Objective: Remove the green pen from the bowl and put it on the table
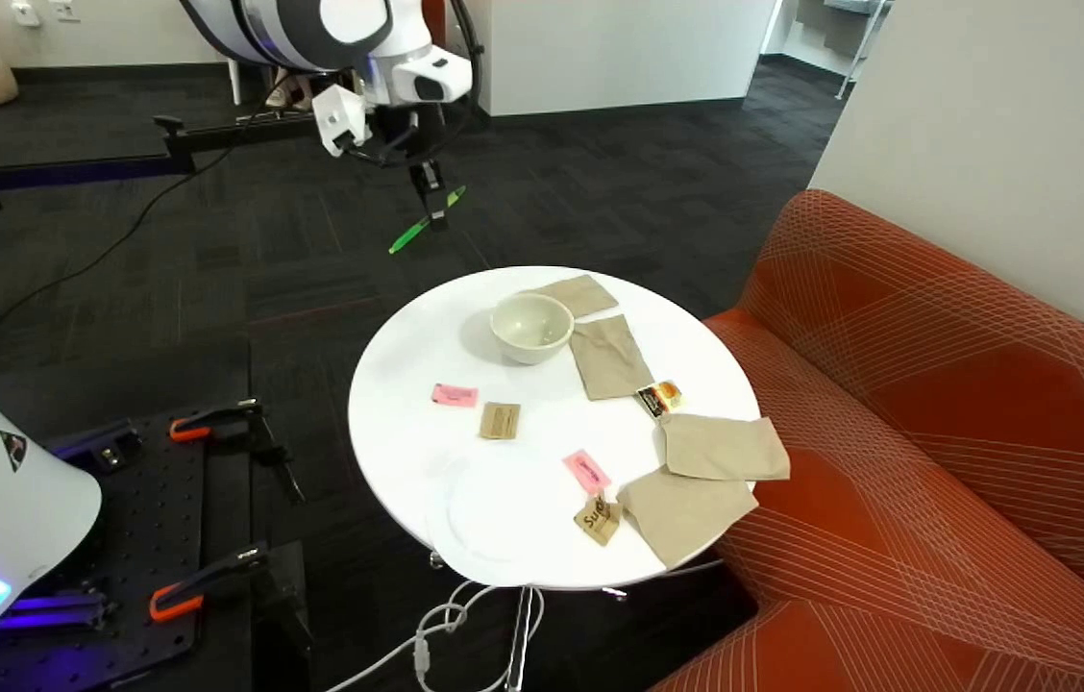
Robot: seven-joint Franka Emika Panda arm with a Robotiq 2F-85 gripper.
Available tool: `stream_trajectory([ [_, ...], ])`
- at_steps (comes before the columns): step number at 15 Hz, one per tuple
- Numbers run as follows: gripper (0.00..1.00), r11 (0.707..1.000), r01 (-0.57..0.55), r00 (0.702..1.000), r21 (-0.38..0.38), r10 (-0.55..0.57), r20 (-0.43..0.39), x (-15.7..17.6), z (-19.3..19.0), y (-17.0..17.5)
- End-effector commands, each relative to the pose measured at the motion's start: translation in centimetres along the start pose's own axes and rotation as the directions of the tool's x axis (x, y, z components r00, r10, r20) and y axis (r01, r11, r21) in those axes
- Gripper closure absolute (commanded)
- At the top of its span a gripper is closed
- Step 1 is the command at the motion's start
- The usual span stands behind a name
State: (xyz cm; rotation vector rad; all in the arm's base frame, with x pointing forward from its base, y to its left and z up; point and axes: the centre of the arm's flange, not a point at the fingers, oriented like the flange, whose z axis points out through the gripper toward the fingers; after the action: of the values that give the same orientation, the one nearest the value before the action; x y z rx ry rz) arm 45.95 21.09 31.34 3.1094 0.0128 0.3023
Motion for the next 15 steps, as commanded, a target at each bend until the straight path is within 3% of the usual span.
stream_trajectory([
  [1, 0.97, 0.979, 0.202, 0.979, 0.024, -0.203, 0.019, -1.5, -0.3, -1.3],
  [4, 0.97, 0.927, 0.371, 0.927, 0.058, -0.374, 0.044, -1.8, 1.2, -2.5],
  [6, 0.97, 0.878, 0.473, 0.876, 0.076, -0.478, 0.067, -1.8, 2.8, -2.9],
  [10, 0.97, 0.747, 0.656, 0.737, 0.106, -0.665, 0.120, -1.3, 6.7, -3.1],
  [13, 0.97, 0.672, 0.733, 0.659, 0.099, -0.739, 0.136, -0.7, 9.2, -2.8],
  [15, 0.97, 0.645, 0.758, 0.631, 0.093, -0.762, 0.147, 0.1, 10.6, -2.4],
])
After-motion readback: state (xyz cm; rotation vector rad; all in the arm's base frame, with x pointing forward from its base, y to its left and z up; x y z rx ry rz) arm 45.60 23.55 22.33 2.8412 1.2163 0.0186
